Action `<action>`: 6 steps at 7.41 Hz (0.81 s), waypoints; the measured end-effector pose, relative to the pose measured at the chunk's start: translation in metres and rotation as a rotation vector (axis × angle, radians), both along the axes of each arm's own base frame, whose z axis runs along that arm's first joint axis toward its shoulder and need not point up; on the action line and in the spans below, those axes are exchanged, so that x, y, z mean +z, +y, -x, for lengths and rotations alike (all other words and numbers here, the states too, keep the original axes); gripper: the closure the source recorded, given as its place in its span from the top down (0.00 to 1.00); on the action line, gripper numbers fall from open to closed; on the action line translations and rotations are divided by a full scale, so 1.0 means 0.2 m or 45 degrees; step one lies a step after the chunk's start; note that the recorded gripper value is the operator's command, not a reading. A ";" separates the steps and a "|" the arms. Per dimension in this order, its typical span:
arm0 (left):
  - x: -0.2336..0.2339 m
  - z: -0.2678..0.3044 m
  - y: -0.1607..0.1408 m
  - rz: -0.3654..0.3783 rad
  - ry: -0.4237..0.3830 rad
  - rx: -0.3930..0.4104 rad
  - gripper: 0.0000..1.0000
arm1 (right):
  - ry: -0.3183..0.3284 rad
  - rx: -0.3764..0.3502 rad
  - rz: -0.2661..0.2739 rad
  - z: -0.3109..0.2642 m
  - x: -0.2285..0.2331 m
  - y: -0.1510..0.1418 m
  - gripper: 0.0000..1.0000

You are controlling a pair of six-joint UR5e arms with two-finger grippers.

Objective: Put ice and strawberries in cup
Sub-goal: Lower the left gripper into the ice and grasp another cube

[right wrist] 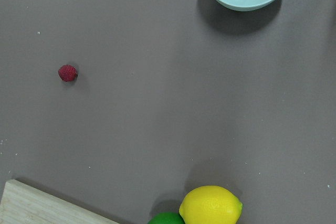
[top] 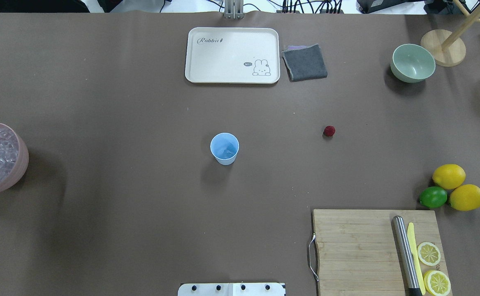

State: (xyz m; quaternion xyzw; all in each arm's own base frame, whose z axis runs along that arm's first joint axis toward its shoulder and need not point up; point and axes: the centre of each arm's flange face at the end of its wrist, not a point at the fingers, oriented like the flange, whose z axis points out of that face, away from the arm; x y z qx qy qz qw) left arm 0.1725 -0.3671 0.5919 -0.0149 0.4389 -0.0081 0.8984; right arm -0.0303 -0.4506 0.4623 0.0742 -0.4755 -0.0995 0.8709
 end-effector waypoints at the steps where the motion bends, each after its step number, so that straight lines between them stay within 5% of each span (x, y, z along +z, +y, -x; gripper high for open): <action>1: -0.02 0.01 0.00 0.003 0.028 0.013 0.00 | -0.001 0.000 0.000 0.00 0.00 0.00 1.00; 6: -0.13 0.10 -0.12 0.026 0.096 -0.027 0.00 | -0.010 0.000 -0.005 -0.01 -0.02 0.04 1.00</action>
